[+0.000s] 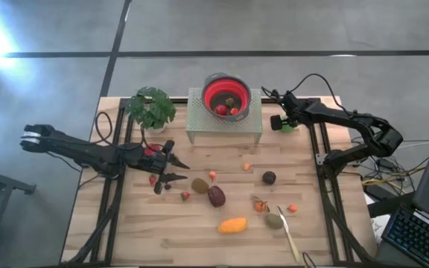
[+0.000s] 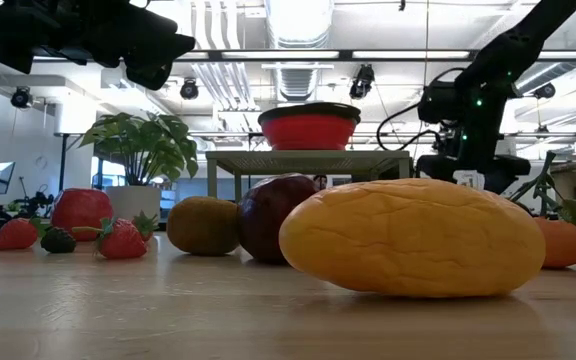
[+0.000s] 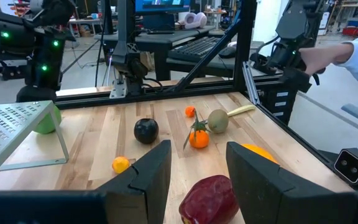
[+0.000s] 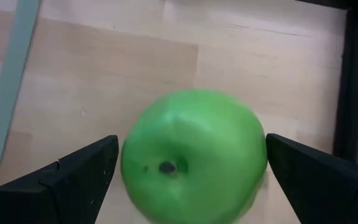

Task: Pick & Place Fruit
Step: Put the apple into the red strainer bowl on the shelf

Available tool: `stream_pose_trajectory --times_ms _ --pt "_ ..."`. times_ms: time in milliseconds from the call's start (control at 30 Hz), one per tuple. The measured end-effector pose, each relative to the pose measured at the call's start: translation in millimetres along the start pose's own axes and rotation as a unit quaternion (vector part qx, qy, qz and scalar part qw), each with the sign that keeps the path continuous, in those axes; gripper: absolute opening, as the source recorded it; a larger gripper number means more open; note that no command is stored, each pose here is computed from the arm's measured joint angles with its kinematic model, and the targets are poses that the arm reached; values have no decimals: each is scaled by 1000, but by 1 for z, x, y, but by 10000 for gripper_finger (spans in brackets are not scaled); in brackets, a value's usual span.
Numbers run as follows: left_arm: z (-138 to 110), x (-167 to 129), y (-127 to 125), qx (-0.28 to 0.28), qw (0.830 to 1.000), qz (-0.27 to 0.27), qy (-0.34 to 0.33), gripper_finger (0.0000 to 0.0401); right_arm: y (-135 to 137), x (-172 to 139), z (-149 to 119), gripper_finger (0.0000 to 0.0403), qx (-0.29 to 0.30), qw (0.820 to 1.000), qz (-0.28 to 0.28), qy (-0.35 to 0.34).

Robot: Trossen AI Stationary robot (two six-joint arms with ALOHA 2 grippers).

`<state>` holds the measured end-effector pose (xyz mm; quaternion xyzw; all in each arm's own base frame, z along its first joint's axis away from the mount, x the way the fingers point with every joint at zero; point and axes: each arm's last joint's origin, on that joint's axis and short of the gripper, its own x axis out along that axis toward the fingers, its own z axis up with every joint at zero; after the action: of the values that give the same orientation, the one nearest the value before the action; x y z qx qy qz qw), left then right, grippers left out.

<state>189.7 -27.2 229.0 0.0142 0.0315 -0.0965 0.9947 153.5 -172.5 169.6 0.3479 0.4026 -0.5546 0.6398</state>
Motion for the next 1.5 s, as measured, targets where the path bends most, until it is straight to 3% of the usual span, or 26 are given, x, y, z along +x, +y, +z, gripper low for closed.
stream_pose_trajectory --times_ms 500,1000,1333,1500 --pt "0 0 0 0 1000 0 0 161 -7 13 -16 400 1 1000 -13 9" --pt "0 0 0 0 1000 0 0 161 -8 14 -17 399 7 1000 -22 2" --pt "0 0 0 0 1000 0 0 161 -8 14 -17 353 17 1000 -21 2" --pt "0 0 0 0 1000 0 0 161 -7 11 -17 348 -1 1000 -16 17"
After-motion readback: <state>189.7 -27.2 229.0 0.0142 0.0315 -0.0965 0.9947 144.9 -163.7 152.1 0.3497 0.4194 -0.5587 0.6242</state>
